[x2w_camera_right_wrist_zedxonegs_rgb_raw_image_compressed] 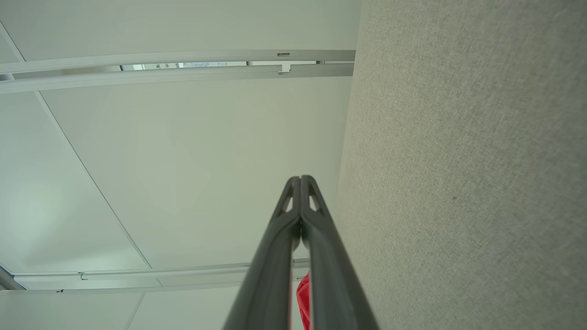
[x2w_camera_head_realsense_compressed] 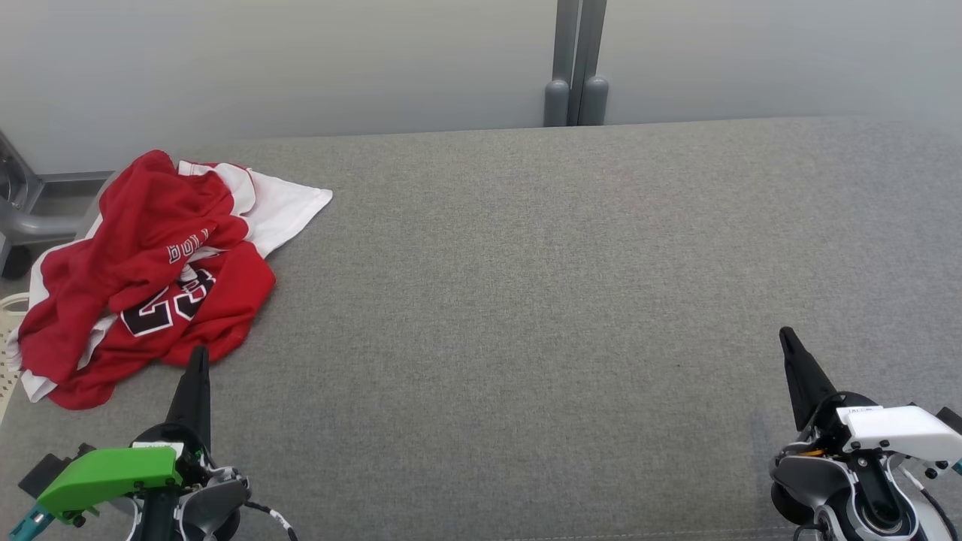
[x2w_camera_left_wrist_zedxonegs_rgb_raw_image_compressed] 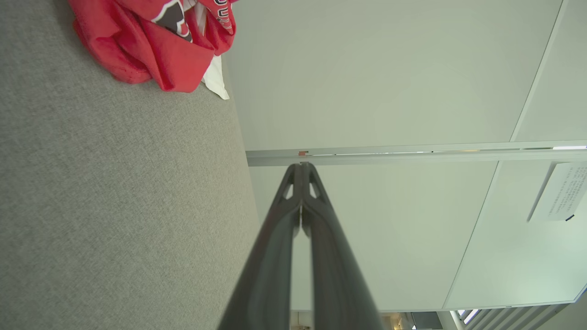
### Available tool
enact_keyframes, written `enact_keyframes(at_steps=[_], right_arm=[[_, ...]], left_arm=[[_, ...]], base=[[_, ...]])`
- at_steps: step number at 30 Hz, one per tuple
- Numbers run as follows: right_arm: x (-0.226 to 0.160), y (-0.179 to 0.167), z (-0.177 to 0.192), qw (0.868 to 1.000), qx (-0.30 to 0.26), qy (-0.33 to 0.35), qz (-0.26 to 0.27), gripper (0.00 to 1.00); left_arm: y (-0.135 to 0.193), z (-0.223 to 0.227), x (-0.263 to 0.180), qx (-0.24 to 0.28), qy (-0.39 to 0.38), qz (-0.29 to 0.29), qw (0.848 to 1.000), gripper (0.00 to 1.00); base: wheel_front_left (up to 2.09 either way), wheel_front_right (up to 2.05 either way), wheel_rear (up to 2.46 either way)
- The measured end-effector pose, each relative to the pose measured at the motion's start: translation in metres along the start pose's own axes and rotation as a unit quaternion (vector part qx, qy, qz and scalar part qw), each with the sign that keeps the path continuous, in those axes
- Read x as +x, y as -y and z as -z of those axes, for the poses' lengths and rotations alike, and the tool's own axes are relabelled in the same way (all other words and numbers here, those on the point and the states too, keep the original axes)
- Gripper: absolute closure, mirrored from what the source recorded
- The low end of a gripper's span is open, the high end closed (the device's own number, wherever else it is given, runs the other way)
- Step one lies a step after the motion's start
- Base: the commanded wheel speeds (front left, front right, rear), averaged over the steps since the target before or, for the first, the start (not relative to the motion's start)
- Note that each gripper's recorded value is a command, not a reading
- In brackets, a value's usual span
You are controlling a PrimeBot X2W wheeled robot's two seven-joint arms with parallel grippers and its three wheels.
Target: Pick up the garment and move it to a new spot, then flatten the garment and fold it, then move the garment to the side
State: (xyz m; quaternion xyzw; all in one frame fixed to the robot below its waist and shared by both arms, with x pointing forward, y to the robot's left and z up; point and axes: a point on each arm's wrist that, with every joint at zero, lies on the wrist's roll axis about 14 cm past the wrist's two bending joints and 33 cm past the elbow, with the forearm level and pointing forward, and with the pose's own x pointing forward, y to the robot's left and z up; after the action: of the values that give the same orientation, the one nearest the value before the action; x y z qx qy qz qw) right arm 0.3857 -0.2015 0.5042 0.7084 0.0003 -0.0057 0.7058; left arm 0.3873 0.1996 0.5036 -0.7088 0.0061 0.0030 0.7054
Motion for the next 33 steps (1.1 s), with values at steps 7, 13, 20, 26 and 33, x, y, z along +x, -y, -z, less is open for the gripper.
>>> enact_keyframes(at_steps=[7, 13, 20, 26, 33], right_arm=[[0.000, 0.000, 0.000, 1.000, 0.000, 0.000, 0.000, 1.00], [0.000, 0.000, 0.000, 1.000, 0.000, 0.000, 0.000, 1.00], [-0.008, 0.019, 0.002, 1.000, 0.006, 0.000, 0.028, 0.00], [-0.016, 0.033, 0.007, 0.999, 0.005, -0.001, 0.050, 0.00], [-0.016, 0.037, 0.017, 0.998, -0.030, -0.008, 0.057, 0.00]], left_arm=[[0.000, 0.000, 0.000, 0.000, 0.000, 0.000, 1.000, 1.00], [0.000, 0.000, 0.000, 0.000, 0.000, 0.000, 1.000, 1.00], [-0.019, 0.002, -0.008, -0.006, 0.001, -0.028, 1.000, 0.00], [-0.035, 0.005, -0.016, -0.008, 0.003, -0.052, 0.999, 0.00], [-0.034, 0.008, -0.016, 0.018, 0.006, -0.053, 0.998, 0.00]], base=[[0.00, 0.00, 0.00], [0.00, 0.00, 0.00], [0.00, 0.00, 0.00], [0.00, 0.00, 0.00], [0.00, 0.00, 0.00]])
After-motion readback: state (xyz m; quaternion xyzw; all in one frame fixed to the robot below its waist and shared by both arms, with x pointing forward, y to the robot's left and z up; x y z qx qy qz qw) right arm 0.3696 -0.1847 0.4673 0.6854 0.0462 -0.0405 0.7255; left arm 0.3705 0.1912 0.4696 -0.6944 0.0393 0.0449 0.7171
